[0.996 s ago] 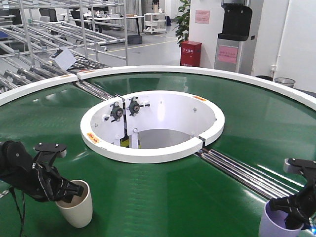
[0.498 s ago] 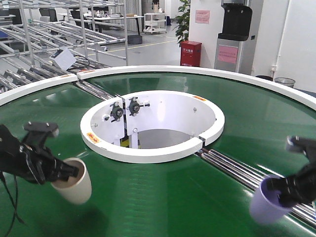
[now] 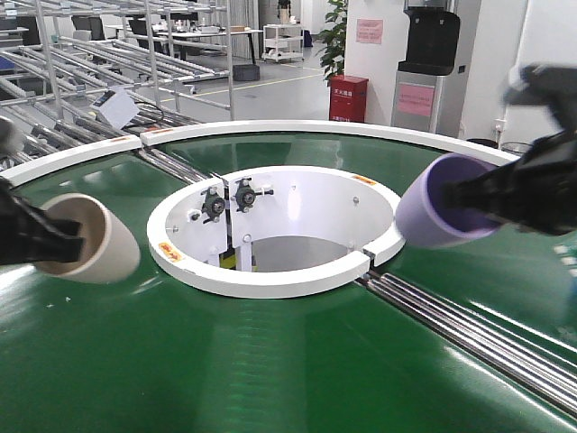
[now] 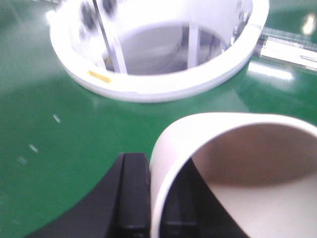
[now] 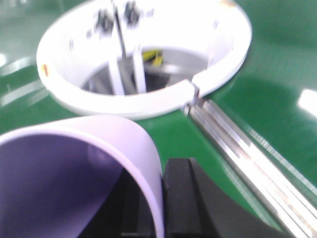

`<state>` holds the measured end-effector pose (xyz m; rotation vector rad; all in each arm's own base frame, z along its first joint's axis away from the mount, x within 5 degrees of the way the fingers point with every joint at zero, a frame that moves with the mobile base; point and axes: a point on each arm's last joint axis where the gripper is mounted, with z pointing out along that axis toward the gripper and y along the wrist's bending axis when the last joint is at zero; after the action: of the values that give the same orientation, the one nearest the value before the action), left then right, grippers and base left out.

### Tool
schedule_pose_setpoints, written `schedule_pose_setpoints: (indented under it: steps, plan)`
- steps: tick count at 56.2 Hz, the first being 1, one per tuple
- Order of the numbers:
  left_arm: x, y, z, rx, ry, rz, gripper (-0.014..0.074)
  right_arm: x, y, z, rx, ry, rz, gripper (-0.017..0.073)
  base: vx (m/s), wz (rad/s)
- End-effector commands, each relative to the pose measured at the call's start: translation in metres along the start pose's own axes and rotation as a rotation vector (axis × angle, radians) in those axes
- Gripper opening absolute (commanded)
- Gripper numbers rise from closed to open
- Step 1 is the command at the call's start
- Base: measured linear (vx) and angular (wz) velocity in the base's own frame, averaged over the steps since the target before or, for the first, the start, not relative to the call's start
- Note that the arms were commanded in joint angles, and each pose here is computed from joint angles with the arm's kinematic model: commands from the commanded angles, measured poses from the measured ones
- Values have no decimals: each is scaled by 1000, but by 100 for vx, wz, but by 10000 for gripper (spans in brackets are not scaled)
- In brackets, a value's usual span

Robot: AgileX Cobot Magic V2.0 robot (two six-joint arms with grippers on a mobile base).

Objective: Grab cup from conveyor and place in blue bin
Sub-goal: 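Lift both held cups up off the conveyor, then hold both cups raised while the base drives to the blue bins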

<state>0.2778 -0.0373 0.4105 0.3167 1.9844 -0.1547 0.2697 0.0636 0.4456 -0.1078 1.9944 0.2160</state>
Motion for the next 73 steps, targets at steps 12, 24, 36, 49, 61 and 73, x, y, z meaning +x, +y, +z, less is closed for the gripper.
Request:
schedule_pose_setpoints:
  steps: [12, 24, 36, 49, 61, 73]
  plan:
    - [14, -21, -102, -39, -320, -29, 62, 5, -4, -76, 4, -276, -57, -9, 0, 0]
    - [26, -26, -114, -24, -311, -33, 62, 6, -1, -90, -45, -298, 9, -9, 0, 0]
    - [27, -26, -113, -20, -299, -32, 62, 6, -1, -90, -45, -298, 9, -9, 0, 0]
    - [27, -26, -113, -20, -299, -32, 62, 6, -1, -90, -45, -298, 8, -9, 0, 0]
    - [27, -26, -113, -20, -299, -32, 62, 6, -1, -90, -45, -298, 8, -9, 0, 0]
    - [27, -26, -113, -20, -299, -32, 62, 6, -1, -90, -45, -298, 8, -9, 0, 0]
